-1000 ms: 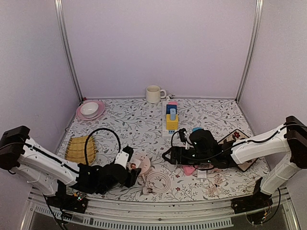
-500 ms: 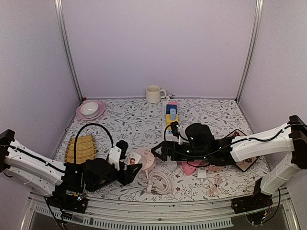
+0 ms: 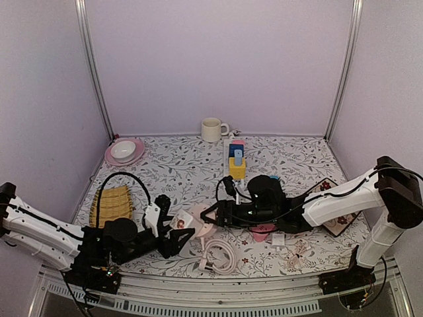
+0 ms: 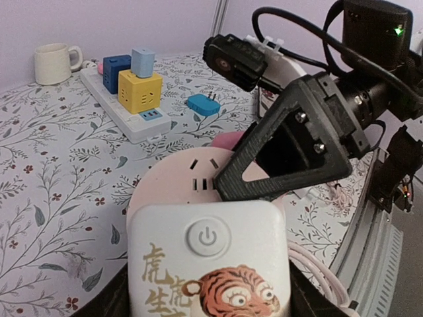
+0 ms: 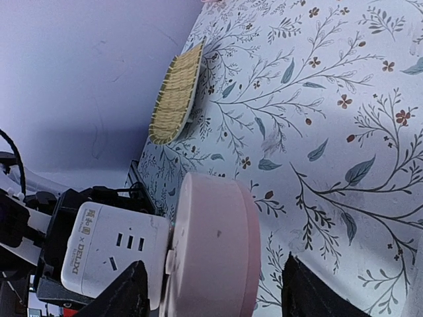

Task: Pull the plug off the socket

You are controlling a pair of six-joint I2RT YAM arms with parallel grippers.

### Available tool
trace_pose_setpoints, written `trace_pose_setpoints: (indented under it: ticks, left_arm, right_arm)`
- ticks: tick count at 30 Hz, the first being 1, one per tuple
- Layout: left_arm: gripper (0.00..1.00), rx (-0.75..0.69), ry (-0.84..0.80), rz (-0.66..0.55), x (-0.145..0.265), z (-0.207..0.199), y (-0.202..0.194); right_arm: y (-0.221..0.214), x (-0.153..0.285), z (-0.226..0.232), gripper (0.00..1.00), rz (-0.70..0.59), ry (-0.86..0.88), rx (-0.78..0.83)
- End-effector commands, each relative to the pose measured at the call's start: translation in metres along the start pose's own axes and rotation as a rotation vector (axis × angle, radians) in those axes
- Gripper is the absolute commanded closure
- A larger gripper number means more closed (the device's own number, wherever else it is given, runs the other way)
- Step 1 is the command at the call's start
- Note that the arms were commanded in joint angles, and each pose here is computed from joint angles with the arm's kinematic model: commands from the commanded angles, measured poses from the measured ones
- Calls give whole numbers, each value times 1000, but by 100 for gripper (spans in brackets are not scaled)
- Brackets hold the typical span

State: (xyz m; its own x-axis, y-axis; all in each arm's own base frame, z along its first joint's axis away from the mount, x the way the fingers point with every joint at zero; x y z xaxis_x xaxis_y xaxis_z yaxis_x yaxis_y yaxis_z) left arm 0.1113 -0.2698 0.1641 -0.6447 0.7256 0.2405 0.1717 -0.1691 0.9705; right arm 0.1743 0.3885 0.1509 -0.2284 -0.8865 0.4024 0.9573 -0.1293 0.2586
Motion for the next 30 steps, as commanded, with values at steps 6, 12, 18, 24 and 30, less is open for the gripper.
trace_pose_setpoints:
  ticks: [6, 12, 18, 24, 30]
  left_arm:
    - [57, 48, -41, -126, -1, -12, 35]
    - [57, 48, -74, -166, 5, -14, 44]
    - [57, 40, -101, -219, 15, -16, 56]
    - [56, 30, -116, -241, 23, -13, 59]
    - [55, -5, -139, -222, 21, -18, 55]
  right_arm:
    - [-4, -5, 7, 71, 5, 53, -42]
    - [-2, -5, -8, 90, -33, -12, -62]
    - [-1, -4, -28, 96, -81, -81, -89]
    - [-2, -8, -47, 96, -99, -163, -97]
    - [-4, -13, -57, 96, -96, -193, -106]
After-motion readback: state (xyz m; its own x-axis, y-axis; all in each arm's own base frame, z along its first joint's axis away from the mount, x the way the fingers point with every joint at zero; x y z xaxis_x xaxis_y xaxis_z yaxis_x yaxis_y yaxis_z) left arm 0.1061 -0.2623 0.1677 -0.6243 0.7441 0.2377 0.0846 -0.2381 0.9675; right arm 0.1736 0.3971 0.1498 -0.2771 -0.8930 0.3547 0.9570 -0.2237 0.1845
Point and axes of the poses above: each gripper's point midway between its finger pads, its own x axis back along the fingers, its own z axis along the line the jaws close on, y = z × x, the point moved 5 cm from there along x, back along the fingers, and after that the axes turned 14 degrees about -x, right-handed, at the moved point
